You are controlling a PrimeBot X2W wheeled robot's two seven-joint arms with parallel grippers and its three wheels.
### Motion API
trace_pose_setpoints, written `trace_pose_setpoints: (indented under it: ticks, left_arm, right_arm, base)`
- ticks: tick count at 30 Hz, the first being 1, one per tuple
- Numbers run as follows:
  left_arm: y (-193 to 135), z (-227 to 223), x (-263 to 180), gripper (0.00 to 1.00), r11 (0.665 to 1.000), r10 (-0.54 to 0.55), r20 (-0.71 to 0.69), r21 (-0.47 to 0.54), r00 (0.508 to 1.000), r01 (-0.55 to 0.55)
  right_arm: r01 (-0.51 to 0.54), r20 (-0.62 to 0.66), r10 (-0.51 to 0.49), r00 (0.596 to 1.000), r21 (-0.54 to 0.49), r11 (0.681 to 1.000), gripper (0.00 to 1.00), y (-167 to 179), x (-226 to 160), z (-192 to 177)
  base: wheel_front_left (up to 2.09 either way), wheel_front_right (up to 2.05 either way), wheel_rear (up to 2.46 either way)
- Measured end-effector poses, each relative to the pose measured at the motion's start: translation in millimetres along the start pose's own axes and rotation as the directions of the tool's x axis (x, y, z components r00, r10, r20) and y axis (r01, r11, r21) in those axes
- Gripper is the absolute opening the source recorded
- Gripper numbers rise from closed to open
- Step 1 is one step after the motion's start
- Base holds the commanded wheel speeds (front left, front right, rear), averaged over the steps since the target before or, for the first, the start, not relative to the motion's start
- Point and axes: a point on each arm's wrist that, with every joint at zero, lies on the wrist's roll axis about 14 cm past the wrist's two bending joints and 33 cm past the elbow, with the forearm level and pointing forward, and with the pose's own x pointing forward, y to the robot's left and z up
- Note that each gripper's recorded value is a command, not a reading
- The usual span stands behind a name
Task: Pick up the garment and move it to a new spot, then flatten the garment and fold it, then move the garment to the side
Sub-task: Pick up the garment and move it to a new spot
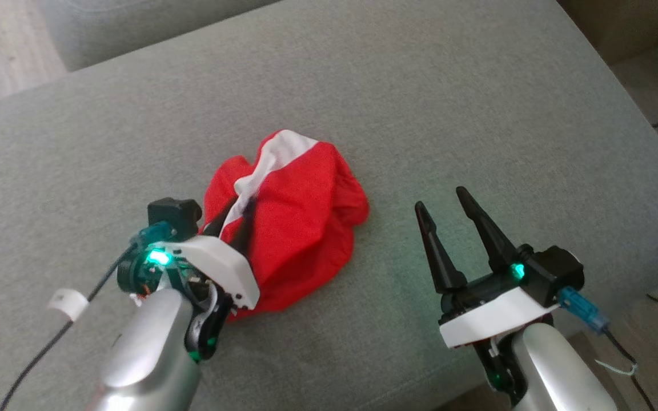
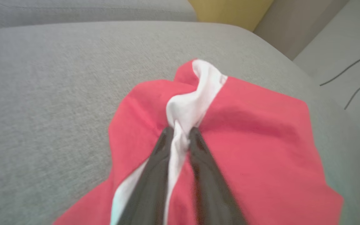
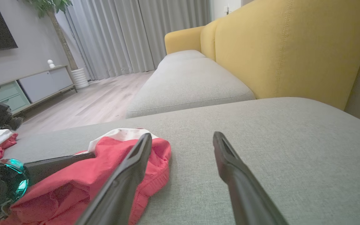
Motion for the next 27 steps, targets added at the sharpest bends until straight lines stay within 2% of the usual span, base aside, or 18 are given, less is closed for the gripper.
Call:
trace_pose_setpoints:
  ticks: [1,6,9,12,14,18,20,23,27]
  left_arm:
    - [1.3,3.8,-0.1,1.0,1.0,0.012,0.026,0.001,1.0,-0.012]
    - [6.4,40.1,-13.6,1.0,0.996,0.058,0.22,0.047,0.974,-0.07]
    - [8.6,64.2,-35.7,1.0,0.993,0.091,0.37,0.04,0.924,-0.114]
    - [19.0,61.7,-65.3,1.0,0.982,0.16,0.456,0.014,0.875,-0.188]
    - [37.4,40.5,-97.3,1.0,0.957,0.269,0.473,-0.036,0.839,-0.287]
    - [59.7,8.5,-138.6,1.0,0.909,0.399,0.455,-0.084,0.796,-0.408]
    - [68.3,-7.1,-157.0,1.0,0.887,0.44,0.439,-0.079,0.783,-0.454]
    - [79.2,-16.4,-185.3,1.0,0.847,0.51,0.447,-0.112,0.735,-0.52]
    - [84.7,-21.2,-208.3,1.0,0.819,0.549,0.463,-0.131,0.696,-0.559]
  right_arm:
    - [-0.006,0.004,0.006,1.0,0.001,1.0,1.0,1.7,0.5,1.0]
    - [-0.038,0.031,0.039,0.999,-0.023,0.999,1.0,10.4,2.6,9.4]
    - [-0.038,0.052,0.04,0.998,-0.038,0.999,1.0,10.3,0.8,16.0]
    - [-0.028,0.052,0.031,0.998,-0.047,0.999,1.0,7.9,-4.3,14.3]
    - [-0.04,0.051,0.044,0.998,-0.069,0.997,1.0,11.7,-5.7,13.5]
    - [-0.062,0.063,0.07,0.996,-0.113,0.992,1.0,17.5,-2.3,17.5]
    - [-0.072,0.063,0.081,0.995,-0.131,0.989,1.0,20.1,-0.8,17.8]
    - [-0.086,0.053,0.094,0.994,-0.142,0.986,1.0,24.0,-0.7,14.2]
    - [-0.103,0.041,0.11,0.993,-0.153,0.983,1.0,29.1,-0.9,10.1]
  base:
    - [0.0,0.0,0.0]
    - [0.0,0.0,0.0]
    - [0.0,0.0,0.0]
    - [0.0,0.0,0.0]
    - [0.0,0.0,0.0]
    - [0.0,0.0,0.0]
    - [0.0,0.0,0.0]
    - [0.0,0.0,0.0]
    - [0.0,0.0,0.0]
